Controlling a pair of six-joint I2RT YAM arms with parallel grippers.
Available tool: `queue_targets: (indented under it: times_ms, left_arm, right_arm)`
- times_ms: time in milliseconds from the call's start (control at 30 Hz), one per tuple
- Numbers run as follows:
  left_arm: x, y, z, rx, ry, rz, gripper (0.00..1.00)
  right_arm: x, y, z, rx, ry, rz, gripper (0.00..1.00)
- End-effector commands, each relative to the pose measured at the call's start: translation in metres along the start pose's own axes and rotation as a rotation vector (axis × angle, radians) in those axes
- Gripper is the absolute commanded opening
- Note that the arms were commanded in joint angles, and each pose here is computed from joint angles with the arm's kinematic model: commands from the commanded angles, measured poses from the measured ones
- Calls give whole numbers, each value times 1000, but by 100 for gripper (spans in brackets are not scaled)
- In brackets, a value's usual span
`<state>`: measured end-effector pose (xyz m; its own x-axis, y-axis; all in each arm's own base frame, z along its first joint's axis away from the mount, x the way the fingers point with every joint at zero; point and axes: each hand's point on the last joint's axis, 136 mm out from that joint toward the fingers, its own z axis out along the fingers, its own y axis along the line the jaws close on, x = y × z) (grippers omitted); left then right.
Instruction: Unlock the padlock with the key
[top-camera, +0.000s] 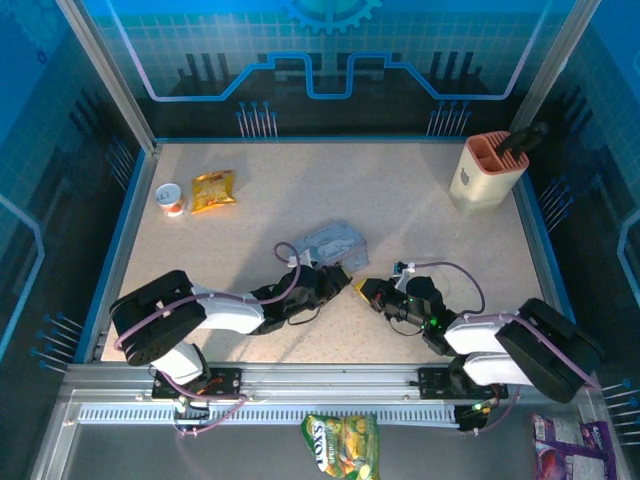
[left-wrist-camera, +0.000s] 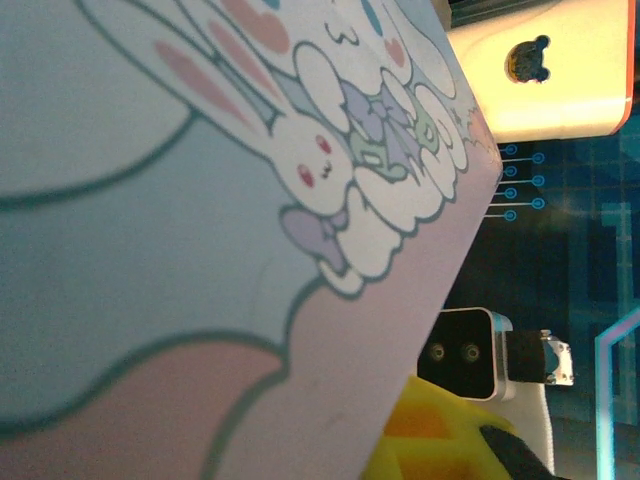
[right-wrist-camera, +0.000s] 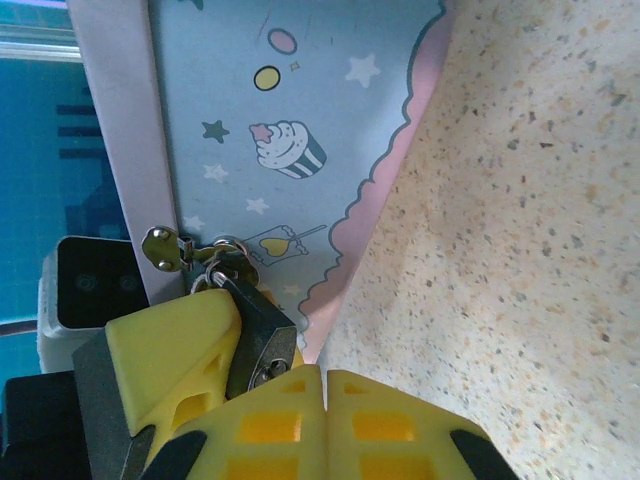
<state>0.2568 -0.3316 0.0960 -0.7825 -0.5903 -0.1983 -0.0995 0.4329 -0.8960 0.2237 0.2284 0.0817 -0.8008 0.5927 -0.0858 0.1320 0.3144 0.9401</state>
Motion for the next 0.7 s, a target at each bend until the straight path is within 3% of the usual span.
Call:
queue_targets:
  times_ms: [0, 367, 667]
  left_arm:
    - [53, -87, -13, 258, 202, 0, 0]
    - [75, -93, -5, 270, 234, -20, 0]
    - [48, -69, -12, 203, 122, -17, 0]
  right_arm:
    - [5, 42, 5, -78, 55, -89, 0]
    - [3, 71, 3, -188, 48, -79, 0]
    - [-1, 57, -4, -127, 33, -85, 1]
